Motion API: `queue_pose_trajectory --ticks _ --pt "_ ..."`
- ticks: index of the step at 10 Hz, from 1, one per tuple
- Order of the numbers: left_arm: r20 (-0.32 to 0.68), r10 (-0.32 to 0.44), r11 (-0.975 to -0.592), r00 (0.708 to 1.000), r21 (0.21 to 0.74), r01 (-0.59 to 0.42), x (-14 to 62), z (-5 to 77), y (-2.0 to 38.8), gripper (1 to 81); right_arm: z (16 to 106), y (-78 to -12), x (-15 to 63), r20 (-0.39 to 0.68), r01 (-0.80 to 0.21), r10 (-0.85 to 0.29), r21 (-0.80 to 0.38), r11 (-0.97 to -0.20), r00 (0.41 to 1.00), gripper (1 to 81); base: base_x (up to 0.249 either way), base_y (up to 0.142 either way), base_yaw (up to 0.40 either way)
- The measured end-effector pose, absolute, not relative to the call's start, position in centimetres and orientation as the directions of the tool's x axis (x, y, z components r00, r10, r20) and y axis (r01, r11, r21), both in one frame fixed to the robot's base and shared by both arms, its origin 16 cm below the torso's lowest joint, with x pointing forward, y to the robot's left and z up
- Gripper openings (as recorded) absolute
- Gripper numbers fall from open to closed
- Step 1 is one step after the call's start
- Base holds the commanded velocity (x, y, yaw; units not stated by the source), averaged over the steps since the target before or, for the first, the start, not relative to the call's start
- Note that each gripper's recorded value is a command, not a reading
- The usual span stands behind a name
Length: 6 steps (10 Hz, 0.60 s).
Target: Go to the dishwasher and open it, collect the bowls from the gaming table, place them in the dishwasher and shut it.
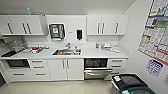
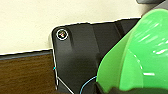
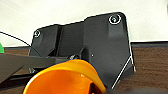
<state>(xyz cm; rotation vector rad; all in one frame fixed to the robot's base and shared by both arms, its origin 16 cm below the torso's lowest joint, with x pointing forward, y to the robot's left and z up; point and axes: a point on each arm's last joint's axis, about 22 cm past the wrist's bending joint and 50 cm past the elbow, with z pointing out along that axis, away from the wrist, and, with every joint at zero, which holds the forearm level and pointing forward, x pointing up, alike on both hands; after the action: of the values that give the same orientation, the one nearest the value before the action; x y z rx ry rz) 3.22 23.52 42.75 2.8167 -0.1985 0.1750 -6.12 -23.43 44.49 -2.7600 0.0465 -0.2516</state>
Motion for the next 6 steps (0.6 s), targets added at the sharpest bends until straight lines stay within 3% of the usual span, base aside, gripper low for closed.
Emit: queue_pose_trajectory --ticks 6 --pt "0.127 -0.119 -0.942 0.985 0.298 -0.152 1.9 42.7 23.7 1.0 44.4 -24.9 -7.5 0.153 -0.002 -0.057 -0.343 -0.939 0.987 1.0 0.145 0.0 0.0"
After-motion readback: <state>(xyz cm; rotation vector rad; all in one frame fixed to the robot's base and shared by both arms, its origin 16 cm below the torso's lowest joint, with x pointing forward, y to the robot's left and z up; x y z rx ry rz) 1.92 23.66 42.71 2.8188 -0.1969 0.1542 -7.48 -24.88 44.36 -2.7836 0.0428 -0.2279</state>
